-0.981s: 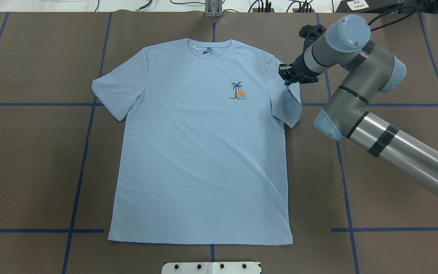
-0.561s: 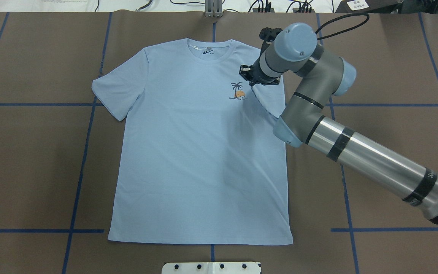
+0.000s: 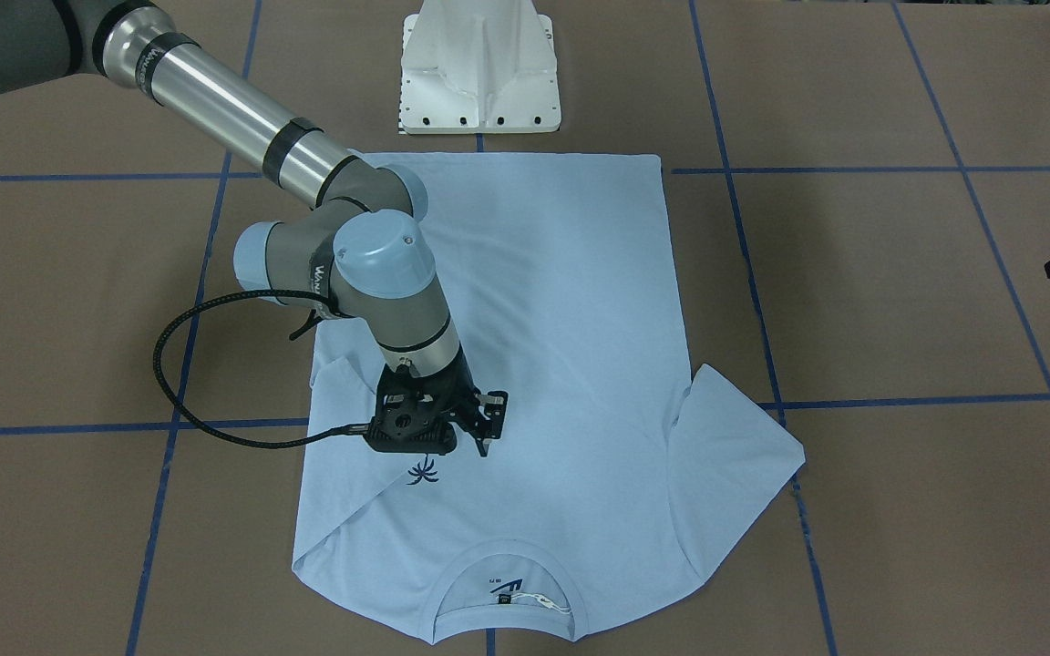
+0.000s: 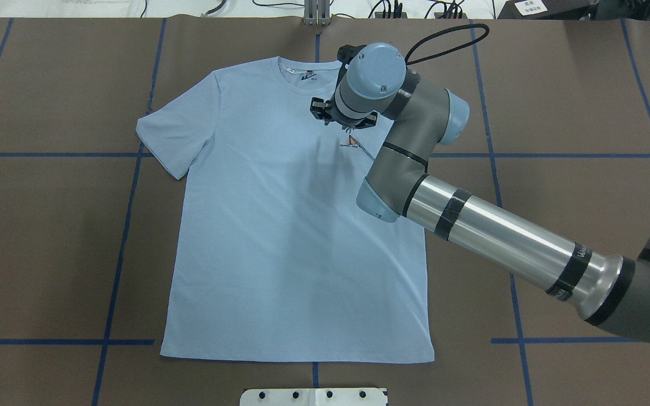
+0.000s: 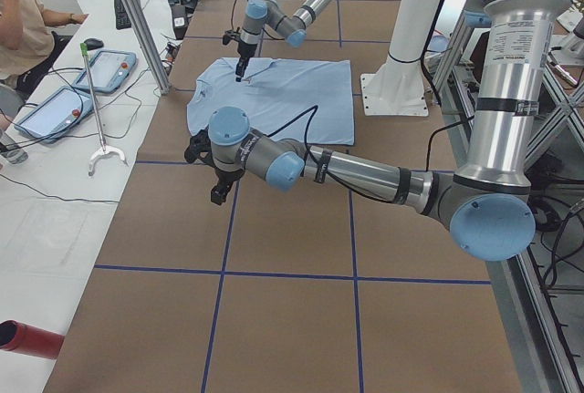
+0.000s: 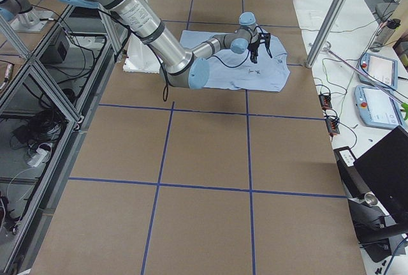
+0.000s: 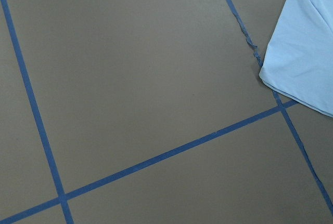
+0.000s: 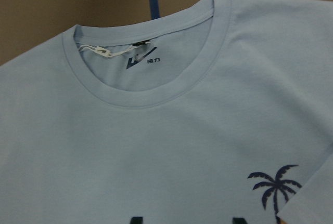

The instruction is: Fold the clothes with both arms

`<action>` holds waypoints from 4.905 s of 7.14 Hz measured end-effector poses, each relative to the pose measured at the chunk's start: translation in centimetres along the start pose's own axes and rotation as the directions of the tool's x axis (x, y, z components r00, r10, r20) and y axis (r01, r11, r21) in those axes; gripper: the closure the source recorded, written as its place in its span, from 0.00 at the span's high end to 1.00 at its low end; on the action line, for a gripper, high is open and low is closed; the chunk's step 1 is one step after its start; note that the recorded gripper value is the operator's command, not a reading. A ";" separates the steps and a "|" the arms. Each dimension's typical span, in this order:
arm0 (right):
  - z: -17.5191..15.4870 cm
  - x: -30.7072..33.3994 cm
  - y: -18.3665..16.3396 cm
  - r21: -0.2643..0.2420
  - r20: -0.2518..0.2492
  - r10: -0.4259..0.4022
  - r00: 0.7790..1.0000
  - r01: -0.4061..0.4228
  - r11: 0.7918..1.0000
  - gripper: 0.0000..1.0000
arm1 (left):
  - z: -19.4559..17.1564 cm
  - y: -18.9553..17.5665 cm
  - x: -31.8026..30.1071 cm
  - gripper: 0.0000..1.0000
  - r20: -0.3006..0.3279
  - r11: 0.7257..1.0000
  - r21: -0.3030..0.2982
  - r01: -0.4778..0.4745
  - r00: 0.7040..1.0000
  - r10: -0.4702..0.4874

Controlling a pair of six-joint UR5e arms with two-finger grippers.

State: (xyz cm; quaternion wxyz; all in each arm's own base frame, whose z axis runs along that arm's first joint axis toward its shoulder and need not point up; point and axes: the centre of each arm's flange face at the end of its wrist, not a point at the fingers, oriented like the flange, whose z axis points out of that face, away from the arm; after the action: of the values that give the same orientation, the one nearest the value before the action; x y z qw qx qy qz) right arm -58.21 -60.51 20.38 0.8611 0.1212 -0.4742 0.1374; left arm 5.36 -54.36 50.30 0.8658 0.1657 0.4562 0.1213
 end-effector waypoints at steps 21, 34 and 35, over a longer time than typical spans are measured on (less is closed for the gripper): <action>-14.2 12.7 13.9 -0.031 0.146 0.058 0.988 -0.054 0.998 1.00 | 24.3 -15.5 30.8 0.00 -0.139 0.909 0.053 0.414 0.904 -0.404; -16.8 14.9 25.4 -0.049 -0.030 0.284 0.958 -0.285 0.957 0.98 | 16.6 -3.1 42.2 0.79 -0.355 0.885 0.031 0.464 0.833 -0.425; -16.8 15.1 30.0 -0.039 -0.055 0.301 0.952 -0.303 0.952 0.93 | 16.5 -1.7 41.8 0.80 -0.350 0.883 0.013 0.469 0.829 -0.435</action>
State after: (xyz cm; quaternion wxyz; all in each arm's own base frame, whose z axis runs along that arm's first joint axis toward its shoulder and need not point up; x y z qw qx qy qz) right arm -47.85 -25.00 26.79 0.8440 0.0235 -0.4692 0.2589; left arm 42.31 -43.76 27.03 0.7695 0.0722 0.6291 -0.0832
